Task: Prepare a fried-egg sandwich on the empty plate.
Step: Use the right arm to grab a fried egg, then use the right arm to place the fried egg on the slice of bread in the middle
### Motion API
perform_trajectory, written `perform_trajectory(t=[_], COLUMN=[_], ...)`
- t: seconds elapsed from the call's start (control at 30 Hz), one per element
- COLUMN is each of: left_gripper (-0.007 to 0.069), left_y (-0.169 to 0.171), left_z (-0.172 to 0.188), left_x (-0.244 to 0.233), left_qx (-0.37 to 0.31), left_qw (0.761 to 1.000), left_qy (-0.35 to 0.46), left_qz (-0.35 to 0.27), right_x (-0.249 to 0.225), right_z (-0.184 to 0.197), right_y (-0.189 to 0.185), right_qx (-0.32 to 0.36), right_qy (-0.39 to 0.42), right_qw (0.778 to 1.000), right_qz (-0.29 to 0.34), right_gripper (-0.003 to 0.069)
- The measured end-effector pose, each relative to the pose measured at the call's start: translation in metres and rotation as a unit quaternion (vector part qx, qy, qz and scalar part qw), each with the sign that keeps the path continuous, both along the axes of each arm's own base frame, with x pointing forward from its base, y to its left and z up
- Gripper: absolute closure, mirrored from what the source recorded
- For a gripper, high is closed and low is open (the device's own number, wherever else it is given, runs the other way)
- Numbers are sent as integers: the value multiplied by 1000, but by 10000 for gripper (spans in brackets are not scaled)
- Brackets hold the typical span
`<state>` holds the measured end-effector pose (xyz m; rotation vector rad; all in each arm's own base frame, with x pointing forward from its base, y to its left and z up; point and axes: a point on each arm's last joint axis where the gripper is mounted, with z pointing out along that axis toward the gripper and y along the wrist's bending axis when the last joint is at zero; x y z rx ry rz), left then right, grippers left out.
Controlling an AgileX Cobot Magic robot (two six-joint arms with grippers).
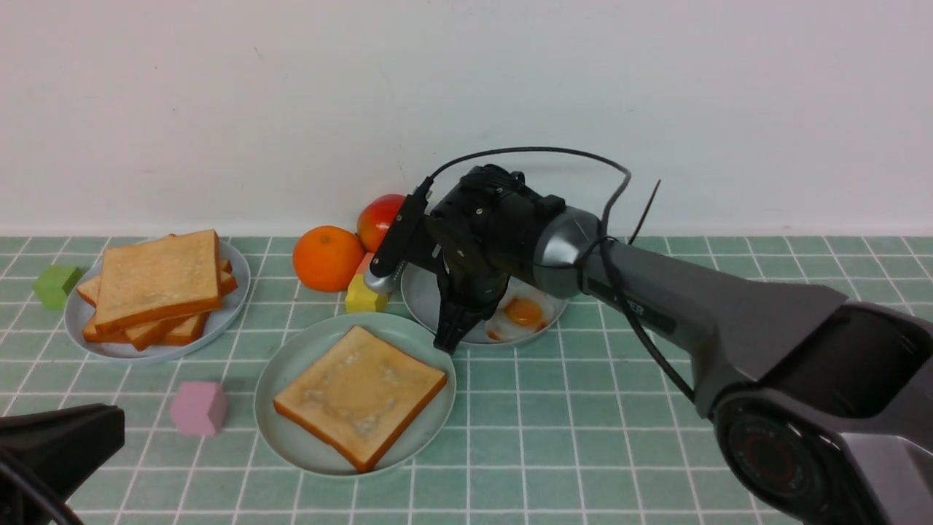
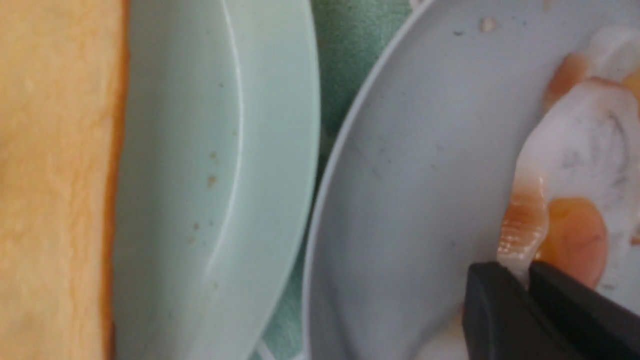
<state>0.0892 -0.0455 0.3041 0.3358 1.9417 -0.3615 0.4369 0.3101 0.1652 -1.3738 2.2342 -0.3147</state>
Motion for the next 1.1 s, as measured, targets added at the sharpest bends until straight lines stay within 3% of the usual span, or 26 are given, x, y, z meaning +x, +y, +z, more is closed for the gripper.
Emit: perform_trajectory(t=[0.23,0.43,0.6,0.8,1.1], left_gripper=[583,580,578,578,575], left_y=[0,2,7,9,9], left_z=[0,-1,-3,-3,-3], left_x=[0,0,2,2,2], left_qx=[0,8,9,-12,-14], left_qw=[1000,1000,999,998,997], left_qy=[0,3,16,26,26], left_qz=[0,9,44,64,65], right_x=[-9,-21,-66,-97,-92], right_z=[30,80,115,107,66], right_y=[2,-6,11,47,68], right_qx=[2,32,84,137,143], right_qy=[-15,-27,52,118,124], right_qw=[1000,999,995,983,982], right_qz=[3,-21,-15,20,29], right_gripper=[603,603,603,603,603])
